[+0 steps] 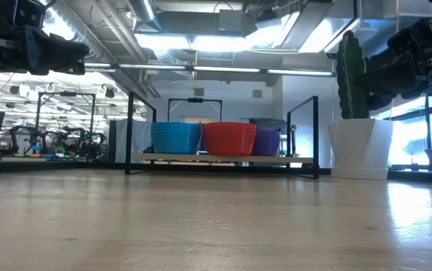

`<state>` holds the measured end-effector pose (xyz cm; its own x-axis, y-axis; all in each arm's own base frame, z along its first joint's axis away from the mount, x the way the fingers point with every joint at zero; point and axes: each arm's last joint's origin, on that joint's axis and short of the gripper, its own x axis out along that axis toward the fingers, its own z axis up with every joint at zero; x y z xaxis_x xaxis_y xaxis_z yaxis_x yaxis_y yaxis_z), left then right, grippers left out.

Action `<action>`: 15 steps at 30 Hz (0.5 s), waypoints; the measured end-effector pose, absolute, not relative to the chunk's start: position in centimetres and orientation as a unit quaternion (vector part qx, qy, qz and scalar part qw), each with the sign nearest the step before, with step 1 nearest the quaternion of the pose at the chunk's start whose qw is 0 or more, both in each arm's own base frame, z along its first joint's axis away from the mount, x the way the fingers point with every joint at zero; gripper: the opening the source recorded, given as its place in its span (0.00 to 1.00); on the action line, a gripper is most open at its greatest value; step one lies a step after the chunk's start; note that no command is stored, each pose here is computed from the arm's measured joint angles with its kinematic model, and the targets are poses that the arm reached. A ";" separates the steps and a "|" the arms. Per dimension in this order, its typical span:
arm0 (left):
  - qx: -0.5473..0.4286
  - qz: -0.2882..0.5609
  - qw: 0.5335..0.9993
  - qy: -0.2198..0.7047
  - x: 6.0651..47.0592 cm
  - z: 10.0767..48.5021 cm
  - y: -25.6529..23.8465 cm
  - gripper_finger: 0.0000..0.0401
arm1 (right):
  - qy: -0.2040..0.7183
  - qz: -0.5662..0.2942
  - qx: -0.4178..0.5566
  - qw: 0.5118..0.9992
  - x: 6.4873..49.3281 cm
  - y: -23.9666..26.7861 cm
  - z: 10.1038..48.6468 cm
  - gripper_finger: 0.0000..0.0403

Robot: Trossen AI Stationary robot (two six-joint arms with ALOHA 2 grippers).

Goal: Pick & Place Mini bowls
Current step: Return to Home Position

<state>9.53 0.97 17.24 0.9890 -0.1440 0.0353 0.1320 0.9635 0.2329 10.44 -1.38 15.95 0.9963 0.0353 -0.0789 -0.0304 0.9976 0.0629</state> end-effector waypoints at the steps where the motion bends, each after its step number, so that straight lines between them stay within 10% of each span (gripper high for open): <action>1: 0.116 -0.070 0.990 -0.026 9.5 17.2 1.0 0.03 | 0.040 0.016 0.031 0.999 10.4 -1.4 15.9 0.02; 15: 0.116 -0.070 0.990 -0.026 9.5 17.2 1.0 0.03 | 0.040 0.016 0.031 0.999 10.4 -1.4 16.0 0.02</action>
